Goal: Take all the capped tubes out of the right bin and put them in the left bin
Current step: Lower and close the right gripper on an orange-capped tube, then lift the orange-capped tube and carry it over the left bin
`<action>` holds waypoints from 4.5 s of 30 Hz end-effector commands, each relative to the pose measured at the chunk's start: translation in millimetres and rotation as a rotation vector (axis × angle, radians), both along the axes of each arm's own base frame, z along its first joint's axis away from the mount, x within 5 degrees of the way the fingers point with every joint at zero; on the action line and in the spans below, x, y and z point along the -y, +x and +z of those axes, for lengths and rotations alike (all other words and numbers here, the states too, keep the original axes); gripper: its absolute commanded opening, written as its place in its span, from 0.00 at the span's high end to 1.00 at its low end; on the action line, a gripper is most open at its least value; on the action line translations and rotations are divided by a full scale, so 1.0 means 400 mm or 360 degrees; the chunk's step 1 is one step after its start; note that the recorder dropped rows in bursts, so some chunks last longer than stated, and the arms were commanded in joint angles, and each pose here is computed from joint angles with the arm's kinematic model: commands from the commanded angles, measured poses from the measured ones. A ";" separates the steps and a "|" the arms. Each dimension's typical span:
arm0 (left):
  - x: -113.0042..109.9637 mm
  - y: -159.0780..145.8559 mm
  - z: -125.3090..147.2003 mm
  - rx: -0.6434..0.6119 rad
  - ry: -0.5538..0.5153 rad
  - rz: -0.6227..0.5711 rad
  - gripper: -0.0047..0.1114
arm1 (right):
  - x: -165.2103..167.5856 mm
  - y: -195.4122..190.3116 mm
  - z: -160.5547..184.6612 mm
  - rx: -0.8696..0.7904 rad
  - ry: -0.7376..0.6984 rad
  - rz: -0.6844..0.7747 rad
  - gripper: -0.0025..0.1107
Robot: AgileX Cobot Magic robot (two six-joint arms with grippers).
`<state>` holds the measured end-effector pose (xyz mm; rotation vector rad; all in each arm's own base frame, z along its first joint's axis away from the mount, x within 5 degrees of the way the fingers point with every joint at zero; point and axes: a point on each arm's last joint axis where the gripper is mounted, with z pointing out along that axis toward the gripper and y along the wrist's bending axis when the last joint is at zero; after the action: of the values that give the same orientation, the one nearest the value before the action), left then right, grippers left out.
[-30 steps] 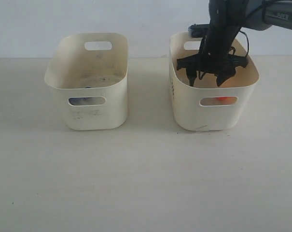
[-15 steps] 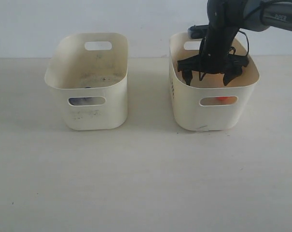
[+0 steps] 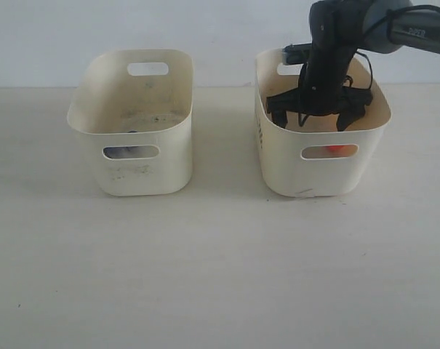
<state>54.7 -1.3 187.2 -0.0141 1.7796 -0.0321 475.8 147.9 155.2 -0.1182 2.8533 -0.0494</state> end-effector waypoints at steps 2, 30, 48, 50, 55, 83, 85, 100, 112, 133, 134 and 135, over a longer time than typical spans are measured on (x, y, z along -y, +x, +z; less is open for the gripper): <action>0.001 -0.001 -0.002 0.0001 -0.0017 -0.0007 0.92 | 0.037 0.007 -0.016 -0.0032 -0.0106 -0.0007 0.05; 0.001 -0.001 -0.002 0.0001 -0.0017 -0.0007 0.92 | 0.035 0.008 -0.051 -0.0078 -0.0116 0.0020 0.05; 0.001 -0.001 -0.002 0.0001 -0.0017 -0.0007 0.92 | 0.012 0.004 -0.053 -0.0108 0.0003 0.0207 0.05; 0.001 -0.001 -0.002 0.0001 -0.0017 -0.0007 0.92 | 0.013 0.006 -0.052 -0.0096 0.0001 0.0185 0.05; 0.001 -0.001 -0.002 0.0001 -0.0017 -0.0007 0.92 | 0.015 0.015 -0.050 -0.0029 0.0019 0.0065 0.05; 0.001 -0.001 -0.002 0.0001 -0.0017 -0.0007 0.92 | 0.008 0.030 -0.045 0.0084 0.0080 0.0014 0.66; 0.001 -0.001 -0.002 0.0001 -0.0017 -0.0007 0.92 | 0.008 0.031 -0.045 0.0090 0.0082 0.0015 0.76; 0.001 -0.001 -0.002 0.0001 -0.0017 -0.0007 0.92 | 0.016 0.008 0.124 0.0242 0.0121 0.0026 0.98; 0.001 -0.001 -0.002 0.0001 -0.0017 -0.0007 0.92 | 0.036 -0.054 0.299 0.0324 0.0126 0.0054 0.98; 0.001 -0.001 -0.002 0.0001 -0.0017 -0.0007 0.92 | -0.209 -0.212 0.500 0.0645 0.0612 0.0515 0.98; 0.001 -0.001 -0.002 0.0001 -0.0017 -0.0007 0.92 | -0.236 -0.221 0.501 0.0675 0.0639 0.0543 0.98; 0.001 -0.001 -0.002 0.0001 -0.0017 -0.0007 0.92 | -0.256 -0.227 0.500 0.0692 0.0659 0.0564 0.98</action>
<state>54.7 -1.3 187.2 -0.0141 1.7796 -0.0321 392.6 227.3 351.0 -0.4164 2.3919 0.4700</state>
